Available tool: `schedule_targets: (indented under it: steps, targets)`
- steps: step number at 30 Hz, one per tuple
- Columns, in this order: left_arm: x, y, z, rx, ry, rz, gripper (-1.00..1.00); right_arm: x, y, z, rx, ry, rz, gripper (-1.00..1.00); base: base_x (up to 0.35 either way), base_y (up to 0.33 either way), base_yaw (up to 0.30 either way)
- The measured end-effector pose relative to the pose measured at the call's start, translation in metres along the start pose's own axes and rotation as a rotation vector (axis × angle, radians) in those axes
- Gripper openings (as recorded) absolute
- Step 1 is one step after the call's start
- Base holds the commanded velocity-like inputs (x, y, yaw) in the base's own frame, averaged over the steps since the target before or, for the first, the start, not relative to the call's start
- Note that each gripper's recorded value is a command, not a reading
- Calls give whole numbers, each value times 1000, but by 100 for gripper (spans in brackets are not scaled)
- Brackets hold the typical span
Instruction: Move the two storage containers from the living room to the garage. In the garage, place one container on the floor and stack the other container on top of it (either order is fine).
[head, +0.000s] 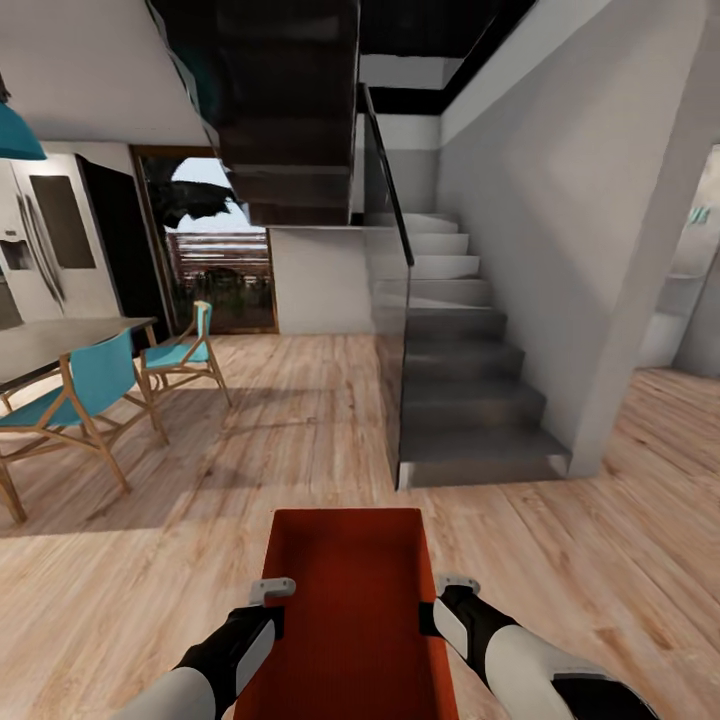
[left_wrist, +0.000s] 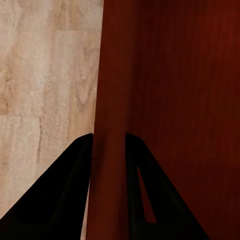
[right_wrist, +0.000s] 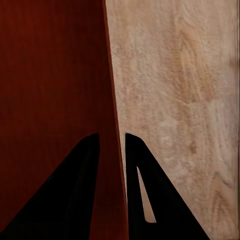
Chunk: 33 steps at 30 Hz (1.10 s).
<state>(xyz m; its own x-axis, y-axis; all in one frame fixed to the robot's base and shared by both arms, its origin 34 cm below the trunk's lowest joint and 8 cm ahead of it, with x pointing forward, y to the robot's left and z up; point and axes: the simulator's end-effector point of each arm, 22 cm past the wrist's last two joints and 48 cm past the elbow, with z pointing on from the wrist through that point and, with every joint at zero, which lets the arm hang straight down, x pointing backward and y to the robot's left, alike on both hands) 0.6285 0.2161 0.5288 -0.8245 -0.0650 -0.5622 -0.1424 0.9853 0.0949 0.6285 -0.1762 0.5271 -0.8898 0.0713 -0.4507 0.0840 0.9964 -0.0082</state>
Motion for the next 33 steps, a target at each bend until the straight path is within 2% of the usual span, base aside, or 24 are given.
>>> schedule_targets:
  steps: [33]
  targets:
    - [-5, 0, -5, 0, -7, 6, -100, -2, 0, -4, -2, -7, 5, -100, 0, 0, -287]
